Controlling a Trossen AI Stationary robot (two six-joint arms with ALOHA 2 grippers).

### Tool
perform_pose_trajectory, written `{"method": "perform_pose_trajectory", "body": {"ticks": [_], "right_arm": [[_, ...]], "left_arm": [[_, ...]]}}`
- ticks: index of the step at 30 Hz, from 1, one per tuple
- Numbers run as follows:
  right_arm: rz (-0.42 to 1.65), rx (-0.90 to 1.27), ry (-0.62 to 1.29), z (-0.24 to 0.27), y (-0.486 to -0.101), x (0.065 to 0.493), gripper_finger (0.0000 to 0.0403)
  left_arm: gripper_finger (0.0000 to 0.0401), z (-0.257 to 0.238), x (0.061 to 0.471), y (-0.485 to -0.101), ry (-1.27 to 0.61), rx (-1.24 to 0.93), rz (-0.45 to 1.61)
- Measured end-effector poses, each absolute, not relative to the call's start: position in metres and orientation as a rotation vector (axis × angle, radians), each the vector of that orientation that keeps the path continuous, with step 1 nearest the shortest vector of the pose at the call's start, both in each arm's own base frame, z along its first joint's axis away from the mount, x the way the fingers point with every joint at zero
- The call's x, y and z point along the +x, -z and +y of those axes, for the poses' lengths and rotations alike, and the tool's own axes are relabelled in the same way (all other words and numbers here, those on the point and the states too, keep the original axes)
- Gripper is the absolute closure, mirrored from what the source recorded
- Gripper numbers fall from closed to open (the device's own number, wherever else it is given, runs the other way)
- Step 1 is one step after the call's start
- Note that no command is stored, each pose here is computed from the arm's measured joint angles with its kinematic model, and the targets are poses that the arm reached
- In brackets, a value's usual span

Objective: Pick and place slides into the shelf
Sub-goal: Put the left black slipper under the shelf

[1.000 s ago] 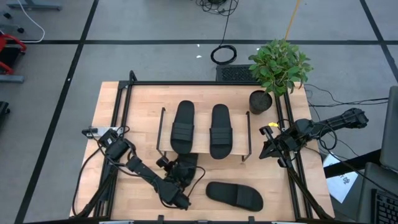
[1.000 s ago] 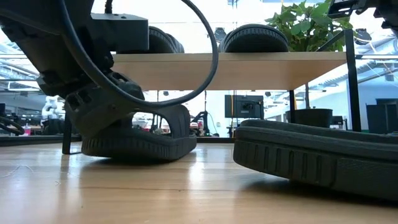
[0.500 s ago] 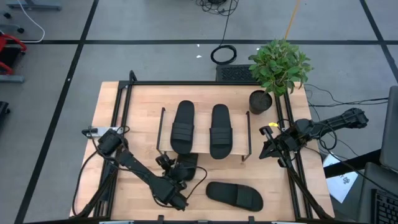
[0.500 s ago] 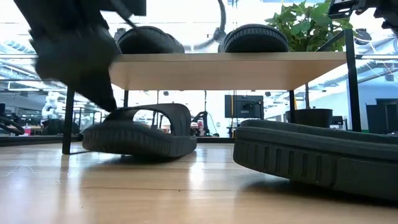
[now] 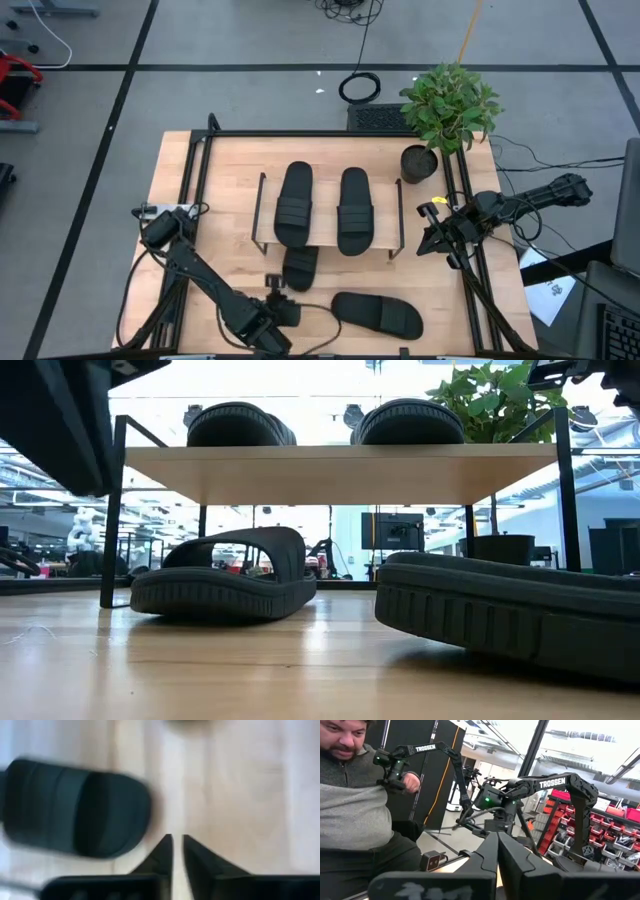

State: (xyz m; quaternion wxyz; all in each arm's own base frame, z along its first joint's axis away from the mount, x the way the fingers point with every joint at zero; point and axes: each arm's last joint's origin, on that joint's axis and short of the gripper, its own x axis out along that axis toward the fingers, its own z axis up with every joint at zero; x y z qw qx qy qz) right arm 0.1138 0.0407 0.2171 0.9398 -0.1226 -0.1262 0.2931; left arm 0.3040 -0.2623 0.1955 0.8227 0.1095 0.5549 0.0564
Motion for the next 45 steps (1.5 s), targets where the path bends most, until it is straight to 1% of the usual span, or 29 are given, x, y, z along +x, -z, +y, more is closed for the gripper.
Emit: {"method": "perform_pose_trajectory", "body": {"ticks": [1,2,6,8,11,17,25,42,45], "right_arm": [[-0.258,-0.25,-0.598,0.041,-0.217,0.114,0.0403],[-0.259,-0.25,-0.598,0.041,-0.217,0.114,0.0403],[-0.258,-0.249,-0.598,0.041,-0.217,0.114,0.0403],[-0.258,-0.249,-0.599,0.041,-0.217,0.114,0.0403],[-0.258,-0.251,-0.598,0.041,-0.217,0.114,0.0403],[-0.258,-0.252,-0.598,0.041,-0.217,0.114,0.0403],[-0.259,-0.252,-0.598,0.041,-0.217,0.114,0.0403],[-0.258,-0.25,-0.598,0.041,-0.217,0.114,0.0403],[-0.258,-0.25,-0.598,0.041,-0.217,0.114,0.0403]], "left_arm": [[0.0385,-0.263,0.305,-0.195,-0.091,0.249,1.172],[0.039,-0.264,0.307,-0.194,-0.072,0.263,1.161],[0.0395,-0.257,0.313,-0.188,-0.049,0.289,1.15],[0.0399,-0.25,0.317,-0.177,-0.05,0.273,1.146],[0.04,-0.242,0.317,-0.164,-0.045,0.314,1.156],[0.0401,-0.234,0.321,-0.15,-0.026,0.27,1.143],[0.0401,-0.224,0.33,-0.148,-0.016,0.288,1.13],[0.0401,-0.199,0.345,-0.149,-0.085,0.316,1.129],[0.0401,-0.198,0.345,-0.149,-0.056,0.329,1.137]]}}
